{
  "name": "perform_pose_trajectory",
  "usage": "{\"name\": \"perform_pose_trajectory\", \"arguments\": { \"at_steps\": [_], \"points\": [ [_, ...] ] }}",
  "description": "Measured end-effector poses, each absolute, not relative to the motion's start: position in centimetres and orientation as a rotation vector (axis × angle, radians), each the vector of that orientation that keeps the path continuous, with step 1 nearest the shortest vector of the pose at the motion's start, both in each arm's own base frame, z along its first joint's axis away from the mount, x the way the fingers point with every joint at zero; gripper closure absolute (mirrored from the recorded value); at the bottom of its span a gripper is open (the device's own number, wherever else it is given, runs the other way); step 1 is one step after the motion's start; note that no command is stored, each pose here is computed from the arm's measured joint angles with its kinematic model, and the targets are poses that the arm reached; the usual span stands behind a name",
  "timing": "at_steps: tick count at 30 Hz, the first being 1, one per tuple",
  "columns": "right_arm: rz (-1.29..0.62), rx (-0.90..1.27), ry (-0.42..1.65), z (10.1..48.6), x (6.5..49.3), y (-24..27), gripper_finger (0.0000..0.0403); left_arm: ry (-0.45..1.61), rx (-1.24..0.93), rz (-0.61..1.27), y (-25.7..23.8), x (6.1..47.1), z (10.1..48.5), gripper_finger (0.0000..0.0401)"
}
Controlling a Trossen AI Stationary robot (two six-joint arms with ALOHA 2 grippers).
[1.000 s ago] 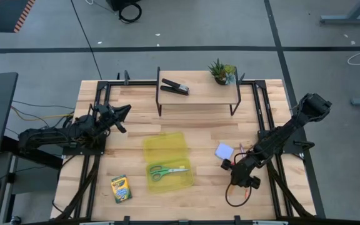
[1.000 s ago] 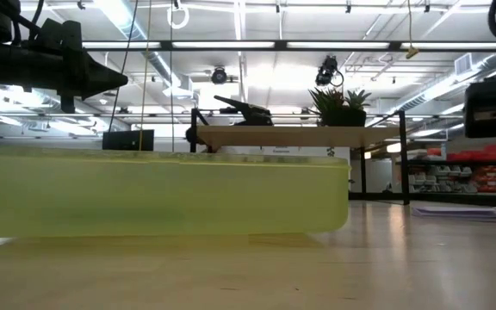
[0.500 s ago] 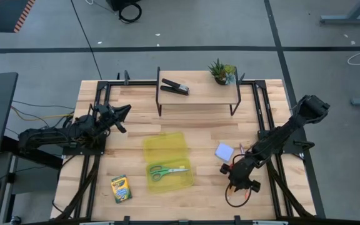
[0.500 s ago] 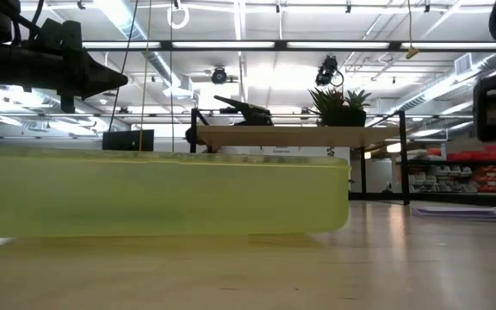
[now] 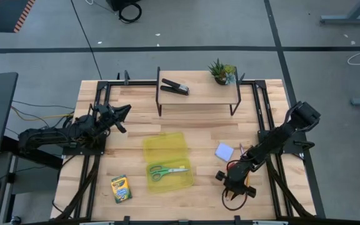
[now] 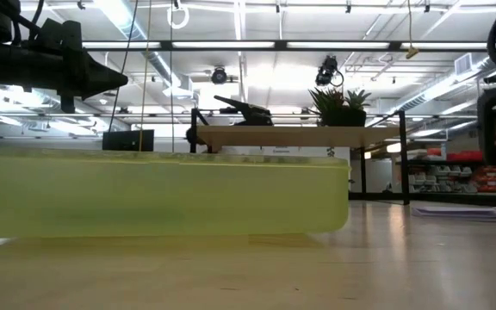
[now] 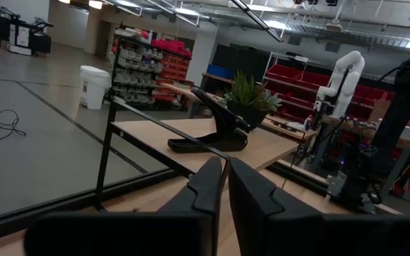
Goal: Pack school essentials
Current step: Put the orange pencil into the yellow supply box
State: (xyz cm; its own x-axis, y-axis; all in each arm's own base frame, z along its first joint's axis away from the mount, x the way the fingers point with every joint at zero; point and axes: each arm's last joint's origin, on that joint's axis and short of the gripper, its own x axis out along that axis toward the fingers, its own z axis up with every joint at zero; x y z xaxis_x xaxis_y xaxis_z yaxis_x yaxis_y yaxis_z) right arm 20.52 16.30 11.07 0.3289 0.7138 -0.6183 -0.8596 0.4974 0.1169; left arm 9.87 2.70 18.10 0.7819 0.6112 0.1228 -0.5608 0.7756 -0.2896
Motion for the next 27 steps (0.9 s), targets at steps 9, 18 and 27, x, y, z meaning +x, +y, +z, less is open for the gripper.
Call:
{"name": "perform_pose_trajectory", "arguments": {
  "at_steps": [9,18,27],
  "points": [
    [1.050,-0.269,0.622,10.3,19.8,15.5,0.0281,-0.216,-0.244,0.640,2.7,9.9,18.1,0.0366],
    [0.992,-0.252,0.571,9.4,19.3,13.5,0.0287,-0.216,-0.244,0.640,2.7,9.9,18.1,0.0369],
    [1.068,-0.290,0.551,9.3,18.8,14.0,0.0288,-0.215,-0.244,0.640,2.7,9.9,18.1,0.0367]
  ]
}}
